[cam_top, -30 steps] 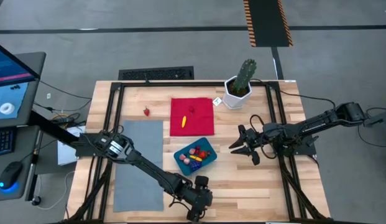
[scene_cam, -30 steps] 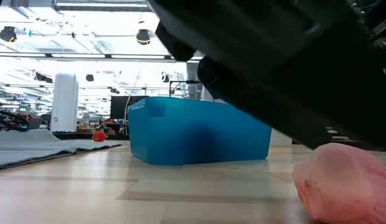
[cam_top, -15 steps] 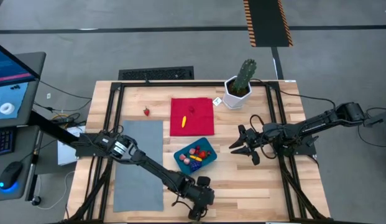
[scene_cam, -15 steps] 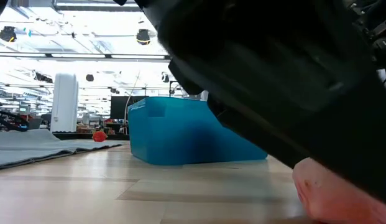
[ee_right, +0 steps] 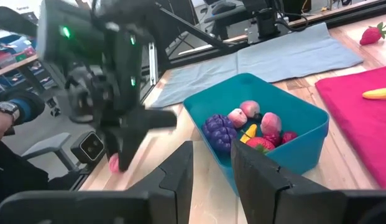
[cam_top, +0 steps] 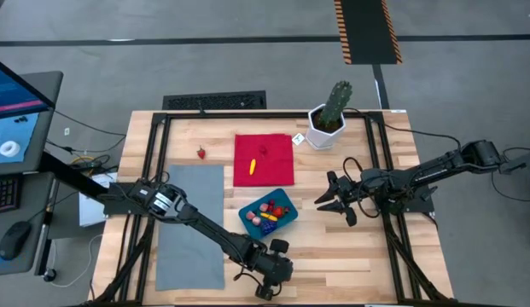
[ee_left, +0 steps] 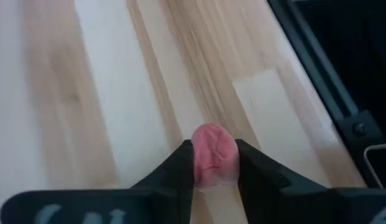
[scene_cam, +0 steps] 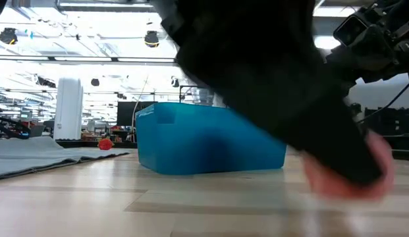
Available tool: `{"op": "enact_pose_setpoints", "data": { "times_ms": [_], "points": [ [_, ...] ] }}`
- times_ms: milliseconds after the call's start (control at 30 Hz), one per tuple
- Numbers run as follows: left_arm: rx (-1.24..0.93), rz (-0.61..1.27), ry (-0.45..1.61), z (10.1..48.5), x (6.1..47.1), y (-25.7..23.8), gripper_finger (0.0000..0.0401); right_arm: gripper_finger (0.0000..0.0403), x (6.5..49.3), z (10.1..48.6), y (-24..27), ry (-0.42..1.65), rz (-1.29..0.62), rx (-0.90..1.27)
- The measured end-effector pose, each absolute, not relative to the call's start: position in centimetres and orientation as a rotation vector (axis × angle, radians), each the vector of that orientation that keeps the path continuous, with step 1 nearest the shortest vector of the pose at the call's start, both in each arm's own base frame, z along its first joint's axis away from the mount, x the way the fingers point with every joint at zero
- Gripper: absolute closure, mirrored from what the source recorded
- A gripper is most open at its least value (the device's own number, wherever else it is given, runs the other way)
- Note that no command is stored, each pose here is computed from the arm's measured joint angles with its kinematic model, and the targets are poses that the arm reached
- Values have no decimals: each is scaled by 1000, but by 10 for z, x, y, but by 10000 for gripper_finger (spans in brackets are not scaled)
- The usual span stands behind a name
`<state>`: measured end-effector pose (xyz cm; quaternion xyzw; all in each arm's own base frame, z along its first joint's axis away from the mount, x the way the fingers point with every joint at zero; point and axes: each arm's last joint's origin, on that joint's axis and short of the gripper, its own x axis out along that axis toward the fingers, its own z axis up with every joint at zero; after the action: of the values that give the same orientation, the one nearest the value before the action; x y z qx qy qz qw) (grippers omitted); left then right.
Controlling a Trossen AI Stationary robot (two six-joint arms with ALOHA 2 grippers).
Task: Pick and placing Produce into tupperware
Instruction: Put the peach into the blue bin
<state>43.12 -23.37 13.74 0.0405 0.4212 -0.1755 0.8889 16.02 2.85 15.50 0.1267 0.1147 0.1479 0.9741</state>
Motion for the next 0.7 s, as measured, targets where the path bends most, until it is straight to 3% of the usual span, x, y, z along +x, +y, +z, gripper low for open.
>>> {"op": "enact_pose_setpoints", "data": {
  "times_ms": [200, 700],
  "points": [
    [167, -294, 818, 171, 425, -229, 291, 272, 160, 154, 28, 239, 298, 256],
    [449, 126, 843, 258, 368, -195, 300, 272, 160, 154, 28, 241, 297, 263]
  ]
}}
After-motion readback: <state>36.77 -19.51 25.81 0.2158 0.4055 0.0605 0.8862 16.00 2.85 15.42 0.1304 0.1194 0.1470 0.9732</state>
